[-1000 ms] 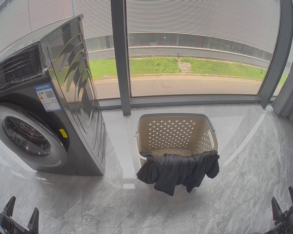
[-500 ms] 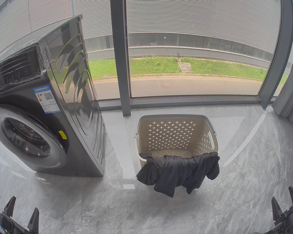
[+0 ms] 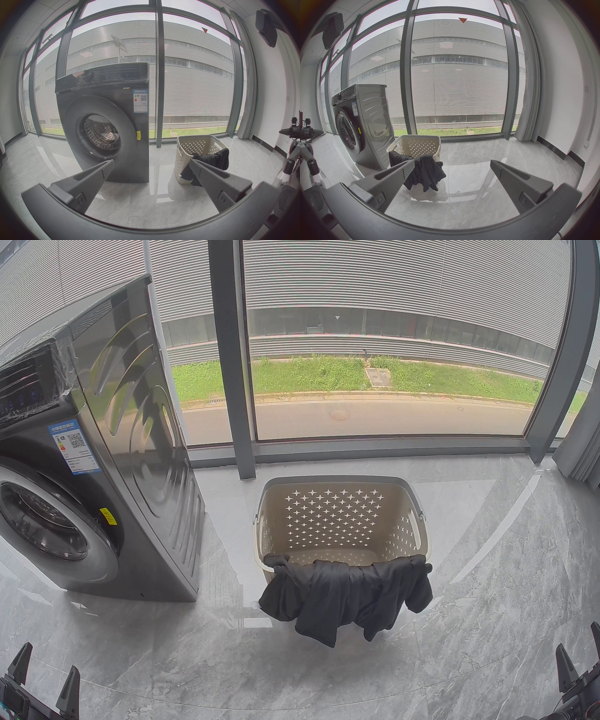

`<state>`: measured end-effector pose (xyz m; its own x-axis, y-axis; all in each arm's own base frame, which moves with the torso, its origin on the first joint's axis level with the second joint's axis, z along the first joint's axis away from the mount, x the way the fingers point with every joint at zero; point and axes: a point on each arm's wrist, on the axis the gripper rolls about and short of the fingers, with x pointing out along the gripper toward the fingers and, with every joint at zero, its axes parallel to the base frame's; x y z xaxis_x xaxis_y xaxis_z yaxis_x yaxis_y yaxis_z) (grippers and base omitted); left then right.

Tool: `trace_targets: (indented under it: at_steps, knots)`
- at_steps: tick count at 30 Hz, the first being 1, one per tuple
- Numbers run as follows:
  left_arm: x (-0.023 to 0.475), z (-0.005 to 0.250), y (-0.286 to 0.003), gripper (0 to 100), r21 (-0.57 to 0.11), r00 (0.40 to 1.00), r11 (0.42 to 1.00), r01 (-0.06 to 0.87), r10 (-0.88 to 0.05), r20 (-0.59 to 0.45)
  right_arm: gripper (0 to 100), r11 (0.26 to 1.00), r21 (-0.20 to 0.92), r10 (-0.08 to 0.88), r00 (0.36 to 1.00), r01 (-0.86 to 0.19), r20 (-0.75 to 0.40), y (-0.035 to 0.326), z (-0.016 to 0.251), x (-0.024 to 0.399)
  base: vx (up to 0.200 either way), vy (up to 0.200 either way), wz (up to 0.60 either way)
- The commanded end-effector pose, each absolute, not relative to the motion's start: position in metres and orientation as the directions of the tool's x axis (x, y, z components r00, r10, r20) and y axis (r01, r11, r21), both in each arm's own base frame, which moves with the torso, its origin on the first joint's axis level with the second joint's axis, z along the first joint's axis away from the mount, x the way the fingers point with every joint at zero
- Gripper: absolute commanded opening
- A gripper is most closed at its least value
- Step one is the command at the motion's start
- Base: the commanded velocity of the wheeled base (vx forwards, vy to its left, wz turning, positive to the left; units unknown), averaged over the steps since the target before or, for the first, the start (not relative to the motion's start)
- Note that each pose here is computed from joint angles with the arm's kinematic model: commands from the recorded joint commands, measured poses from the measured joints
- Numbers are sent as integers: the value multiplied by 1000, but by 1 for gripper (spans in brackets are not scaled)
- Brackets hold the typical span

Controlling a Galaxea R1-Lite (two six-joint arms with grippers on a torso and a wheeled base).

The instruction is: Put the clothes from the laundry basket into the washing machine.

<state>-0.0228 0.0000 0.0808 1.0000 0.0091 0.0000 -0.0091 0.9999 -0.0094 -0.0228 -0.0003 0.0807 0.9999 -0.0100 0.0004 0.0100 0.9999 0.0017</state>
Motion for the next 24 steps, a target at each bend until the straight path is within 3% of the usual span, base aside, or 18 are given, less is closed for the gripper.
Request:
trace_targets:
  at_steps: [1,4,24]
  knots:
    - [-23,76,0,100,-9,1000,1000,-11,11,0,100,1000,1,-9,1000,9,-3,0,76,-23,0,0,0]
    - [-23,76,0,100,-9,1000,1000,-9,9,0,100,1000,1,-9,1000,9,-3,0,76,-23,0,0,0]
    - [-23,76,0,100,-11,1000,1000,-11,11,-2,100,1000,1,-9,1000,9,-3,0,76,-23,200,0,0]
